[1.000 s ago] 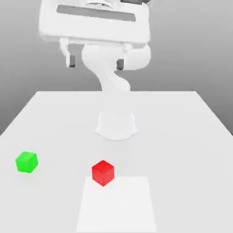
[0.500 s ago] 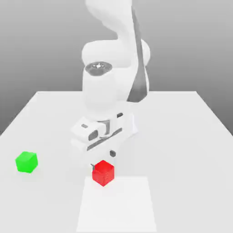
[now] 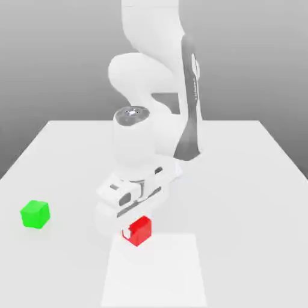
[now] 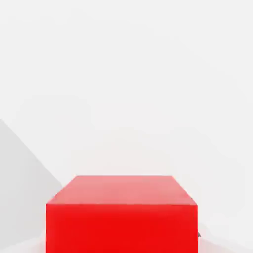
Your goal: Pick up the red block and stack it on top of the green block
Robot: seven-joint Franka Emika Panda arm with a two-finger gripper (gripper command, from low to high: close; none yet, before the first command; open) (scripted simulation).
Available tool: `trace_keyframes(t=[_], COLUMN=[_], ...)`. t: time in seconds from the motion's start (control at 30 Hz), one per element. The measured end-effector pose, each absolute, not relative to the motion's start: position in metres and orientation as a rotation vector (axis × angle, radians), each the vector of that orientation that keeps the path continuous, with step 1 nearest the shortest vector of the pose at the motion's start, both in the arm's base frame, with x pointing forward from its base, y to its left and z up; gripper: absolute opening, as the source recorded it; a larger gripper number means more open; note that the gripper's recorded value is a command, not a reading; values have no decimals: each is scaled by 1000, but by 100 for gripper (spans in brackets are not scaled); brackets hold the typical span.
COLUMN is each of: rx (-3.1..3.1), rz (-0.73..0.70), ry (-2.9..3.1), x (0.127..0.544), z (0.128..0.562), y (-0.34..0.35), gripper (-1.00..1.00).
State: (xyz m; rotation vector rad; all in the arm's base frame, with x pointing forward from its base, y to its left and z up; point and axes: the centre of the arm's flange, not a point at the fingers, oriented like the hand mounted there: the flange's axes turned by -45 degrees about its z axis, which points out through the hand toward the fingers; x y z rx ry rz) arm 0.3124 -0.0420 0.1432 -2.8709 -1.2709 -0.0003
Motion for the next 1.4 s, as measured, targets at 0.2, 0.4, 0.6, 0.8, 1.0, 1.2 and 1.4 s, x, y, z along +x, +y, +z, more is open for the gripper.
trace_keyframes(t=[0.2, 0.4, 0.6, 0.8, 1.0, 1.2, 1.4], rx=[-2867, -2866, -2956, -3116, -3154, -3063, -2852], rz=[-12, -8, 4, 8, 9, 7, 2], ry=[-1268, -1271, -1071, -482, 140, 755, 1334], x=[318, 316, 314, 315, 306, 288, 261], z=[169, 195, 212, 220, 227, 235, 242], y=[-44, -43, -61, -116, -172, -226, -278], gripper=[-100, -100, -100, -100, -100, -100, -100])
